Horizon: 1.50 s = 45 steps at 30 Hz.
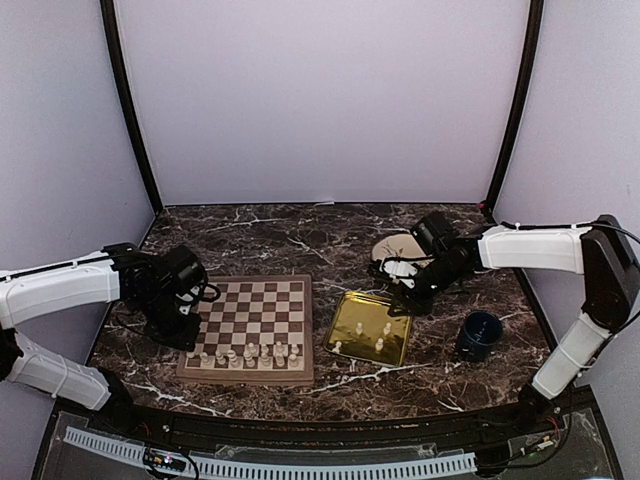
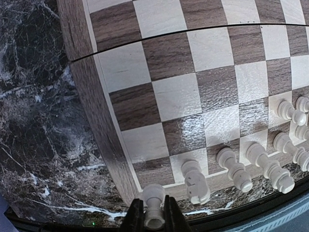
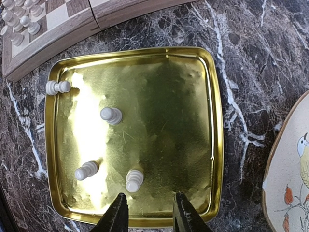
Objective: Set up the chess pieces on the board
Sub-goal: Place the rook at a1.
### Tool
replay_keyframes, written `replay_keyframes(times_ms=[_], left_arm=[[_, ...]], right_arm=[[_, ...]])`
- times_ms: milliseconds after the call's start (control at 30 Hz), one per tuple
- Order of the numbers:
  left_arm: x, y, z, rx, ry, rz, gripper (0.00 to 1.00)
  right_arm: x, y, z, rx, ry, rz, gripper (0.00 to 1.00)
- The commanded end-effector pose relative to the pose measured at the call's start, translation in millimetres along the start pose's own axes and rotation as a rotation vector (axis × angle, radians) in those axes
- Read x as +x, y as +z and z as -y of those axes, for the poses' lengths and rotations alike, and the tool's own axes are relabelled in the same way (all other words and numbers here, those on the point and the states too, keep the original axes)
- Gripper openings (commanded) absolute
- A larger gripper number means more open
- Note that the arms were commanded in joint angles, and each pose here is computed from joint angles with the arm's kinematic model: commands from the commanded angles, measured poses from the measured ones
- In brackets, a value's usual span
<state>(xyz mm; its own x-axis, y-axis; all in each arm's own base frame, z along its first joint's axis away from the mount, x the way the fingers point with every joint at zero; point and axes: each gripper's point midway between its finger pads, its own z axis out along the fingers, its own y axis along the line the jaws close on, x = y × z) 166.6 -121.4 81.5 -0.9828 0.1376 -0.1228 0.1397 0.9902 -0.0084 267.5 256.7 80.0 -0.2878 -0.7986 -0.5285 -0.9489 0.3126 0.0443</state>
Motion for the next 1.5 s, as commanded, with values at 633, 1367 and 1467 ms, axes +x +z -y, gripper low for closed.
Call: replay_keyframes(times_ms=[633,1367,1467], left_arm=[[13.8,21.0,0.2,-0.017,-0.01,-0.115,0.08],[9.8,18.2,-6.8,-0.062,-0.018,-0.101,0.29],[5.9,9.0,-11.5,-0.088,-0.02,-0.082,0.29]], right_arm=[[-0.9,4.1,-0.1,-0.024,-0.008,-0.004,0.33],[-2.8,1.3,-2.3,-0.031,-0.012,0.004,0.34],[-5.6,-1.0,-2.6,-0.033,-0.013,0.008,0.33]])
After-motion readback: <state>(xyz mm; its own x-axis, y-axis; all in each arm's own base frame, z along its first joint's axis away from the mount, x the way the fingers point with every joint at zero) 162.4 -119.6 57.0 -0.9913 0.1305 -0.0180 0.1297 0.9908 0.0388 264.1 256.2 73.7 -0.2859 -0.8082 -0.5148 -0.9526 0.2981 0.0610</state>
